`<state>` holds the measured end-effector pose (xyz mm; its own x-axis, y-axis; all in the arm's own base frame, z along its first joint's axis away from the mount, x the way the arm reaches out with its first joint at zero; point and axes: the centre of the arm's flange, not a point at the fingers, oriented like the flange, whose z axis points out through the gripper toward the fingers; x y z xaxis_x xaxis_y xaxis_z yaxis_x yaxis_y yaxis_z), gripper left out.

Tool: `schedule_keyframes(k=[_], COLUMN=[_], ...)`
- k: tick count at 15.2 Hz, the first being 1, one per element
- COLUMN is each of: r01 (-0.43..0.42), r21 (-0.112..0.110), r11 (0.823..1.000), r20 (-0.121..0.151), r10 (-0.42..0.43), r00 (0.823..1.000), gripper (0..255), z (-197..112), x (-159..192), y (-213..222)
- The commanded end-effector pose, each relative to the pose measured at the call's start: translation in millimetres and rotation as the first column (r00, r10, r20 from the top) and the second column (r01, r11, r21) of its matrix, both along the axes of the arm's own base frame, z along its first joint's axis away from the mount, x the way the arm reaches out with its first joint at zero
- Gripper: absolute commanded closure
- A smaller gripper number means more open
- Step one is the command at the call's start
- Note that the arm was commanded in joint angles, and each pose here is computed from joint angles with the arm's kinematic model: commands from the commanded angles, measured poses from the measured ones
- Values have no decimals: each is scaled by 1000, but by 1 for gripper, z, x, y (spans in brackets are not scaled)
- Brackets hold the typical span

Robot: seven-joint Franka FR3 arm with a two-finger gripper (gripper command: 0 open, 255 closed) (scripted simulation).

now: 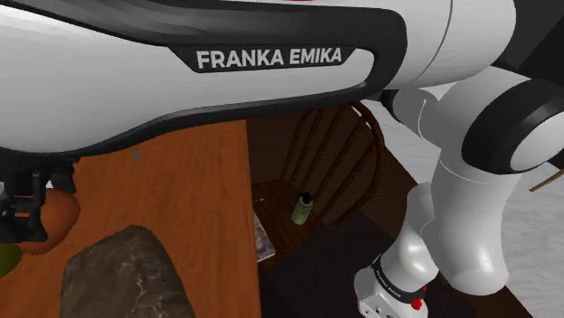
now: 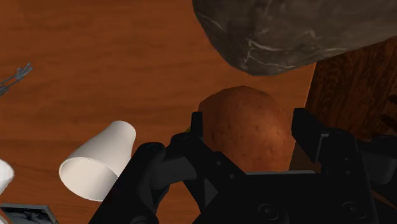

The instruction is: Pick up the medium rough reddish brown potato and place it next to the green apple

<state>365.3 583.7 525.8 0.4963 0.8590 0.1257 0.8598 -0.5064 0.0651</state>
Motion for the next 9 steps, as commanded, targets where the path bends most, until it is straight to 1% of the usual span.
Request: schedule_keyframes(k=[1, 5, 6, 9], r01=[2, 2, 2, 2], r21=[-5, -5, -5, -5], r11=[1000, 1000, 1000, 1000], r20=[-4, -4, -4, -4], r10=[-2, -2, -2, -2], r00=[1000, 1000, 1000, 1000], gripper=[255, 255, 255, 255], z=[-5, -5, -5, -21], x=[-13, -40, -42, -42], y=[24, 70, 74, 74])
